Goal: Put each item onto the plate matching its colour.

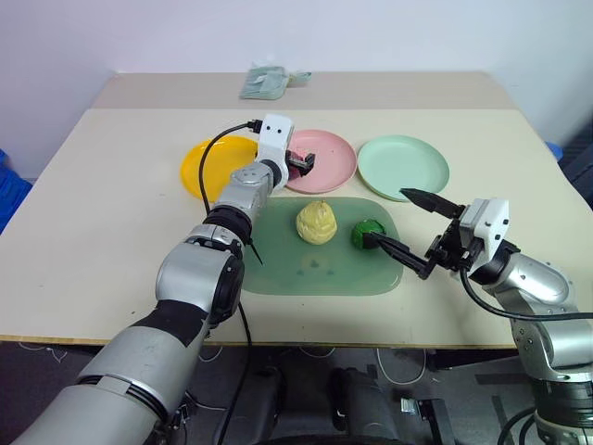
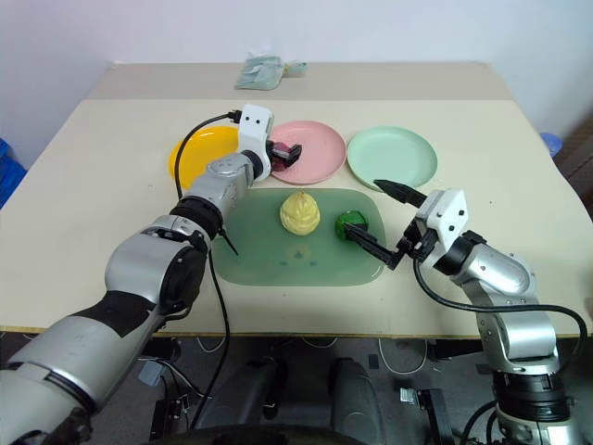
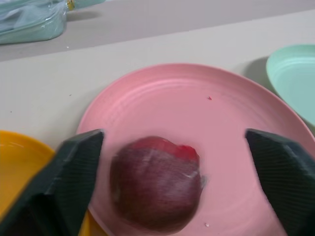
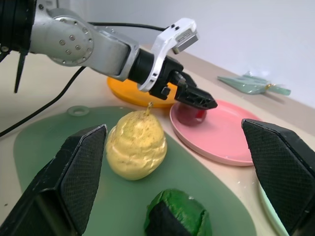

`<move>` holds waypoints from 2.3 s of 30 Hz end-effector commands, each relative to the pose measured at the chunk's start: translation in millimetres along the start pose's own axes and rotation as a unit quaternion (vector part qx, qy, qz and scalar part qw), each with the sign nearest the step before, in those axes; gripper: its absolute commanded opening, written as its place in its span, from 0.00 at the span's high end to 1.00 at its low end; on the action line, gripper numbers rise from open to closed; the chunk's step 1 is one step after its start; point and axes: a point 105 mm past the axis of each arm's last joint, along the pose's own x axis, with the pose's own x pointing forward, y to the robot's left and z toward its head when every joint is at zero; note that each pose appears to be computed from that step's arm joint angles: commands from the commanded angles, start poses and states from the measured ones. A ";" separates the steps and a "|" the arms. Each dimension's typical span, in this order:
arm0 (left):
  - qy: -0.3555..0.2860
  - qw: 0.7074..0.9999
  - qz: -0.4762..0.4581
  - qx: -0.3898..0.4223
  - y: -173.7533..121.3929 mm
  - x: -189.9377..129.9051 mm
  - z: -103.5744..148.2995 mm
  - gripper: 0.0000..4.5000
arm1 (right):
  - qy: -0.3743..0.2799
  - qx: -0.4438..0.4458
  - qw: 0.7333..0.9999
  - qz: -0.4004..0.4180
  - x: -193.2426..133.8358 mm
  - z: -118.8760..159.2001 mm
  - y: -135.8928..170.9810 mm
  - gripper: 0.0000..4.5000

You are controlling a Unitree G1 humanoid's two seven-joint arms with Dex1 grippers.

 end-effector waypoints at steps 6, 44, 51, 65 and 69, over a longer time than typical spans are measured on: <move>-0.110 0.989 -0.093 -0.029 -3.8 -12.7 37.9 0.01 | -0.012 -0.005 1.000 -0.001 5.3 5.2 3.3 0.00; -0.024 0.955 -0.284 0.085 -34.9 -96.8 -12.9 0.51 | 0.001 0.009 1.000 -0.028 -5.5 -1.5 8.3 0.00; -0.117 0.987 -0.109 -0.032 33.0 -98.4 32.6 0.51 | 0.004 0.010 0.999 -0.031 -7.7 -1.4 9.3 0.00; -0.098 0.975 0.185 -0.074 142.6 -101.2 10.1 0.51 | 0.004 0.022 1.000 -0.017 0.1 -9.1 9.8 0.00; -0.095 0.977 0.177 -0.075 140.1 -90.1 4.4 0.51 | 0.008 0.022 1.000 -0.011 0.4 -11.4 10.9 0.00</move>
